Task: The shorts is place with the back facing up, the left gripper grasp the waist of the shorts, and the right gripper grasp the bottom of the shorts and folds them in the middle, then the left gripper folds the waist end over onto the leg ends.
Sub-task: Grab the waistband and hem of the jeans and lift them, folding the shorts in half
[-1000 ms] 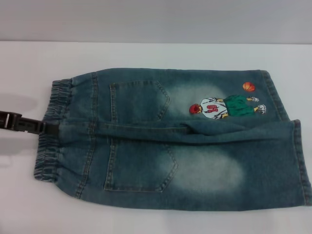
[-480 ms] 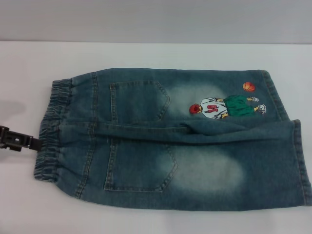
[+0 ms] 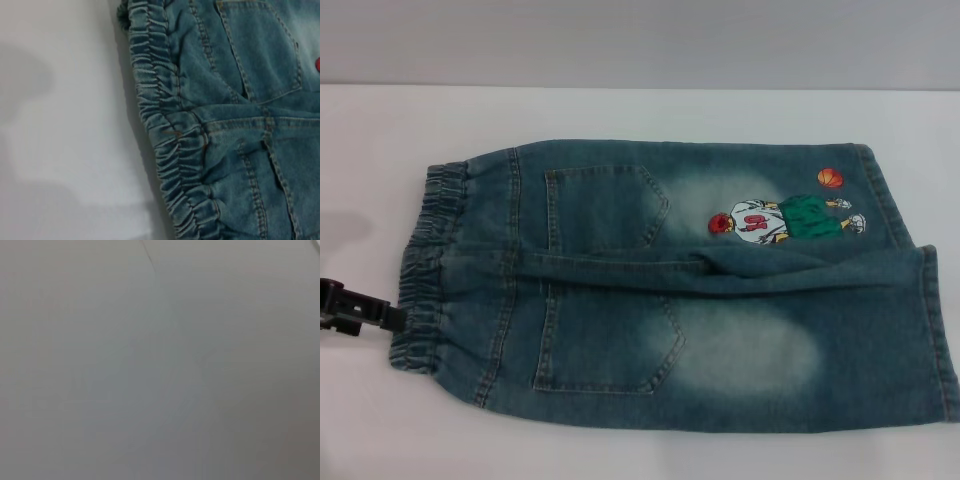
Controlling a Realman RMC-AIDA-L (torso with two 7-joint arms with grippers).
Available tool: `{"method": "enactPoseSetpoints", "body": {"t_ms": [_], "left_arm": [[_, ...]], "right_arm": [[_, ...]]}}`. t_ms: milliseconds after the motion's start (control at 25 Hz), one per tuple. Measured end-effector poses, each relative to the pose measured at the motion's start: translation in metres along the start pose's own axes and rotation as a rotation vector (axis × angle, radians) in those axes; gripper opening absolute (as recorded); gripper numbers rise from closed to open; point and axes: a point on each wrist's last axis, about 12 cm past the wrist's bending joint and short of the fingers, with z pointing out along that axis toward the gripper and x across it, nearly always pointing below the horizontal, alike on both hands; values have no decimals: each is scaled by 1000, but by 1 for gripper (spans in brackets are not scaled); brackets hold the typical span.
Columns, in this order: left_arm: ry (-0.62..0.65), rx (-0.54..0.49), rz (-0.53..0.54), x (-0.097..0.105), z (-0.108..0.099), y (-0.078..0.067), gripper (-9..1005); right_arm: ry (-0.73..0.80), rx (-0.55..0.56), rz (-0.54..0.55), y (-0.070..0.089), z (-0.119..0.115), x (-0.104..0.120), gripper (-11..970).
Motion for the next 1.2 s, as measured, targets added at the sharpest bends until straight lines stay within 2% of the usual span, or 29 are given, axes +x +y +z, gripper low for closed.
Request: {"method": "enactPoseSetpoints", "body": {"t_ms": [720, 1200], "left_arm": [[29, -29, -69, 7, 17, 3, 829], [28, -29, -89, 7, 20, 4, 829]], "right_arm": [[8, 18, -9, -5, -3, 0, 567], [6, 18, -7, -5, -3, -1, 567]]}}
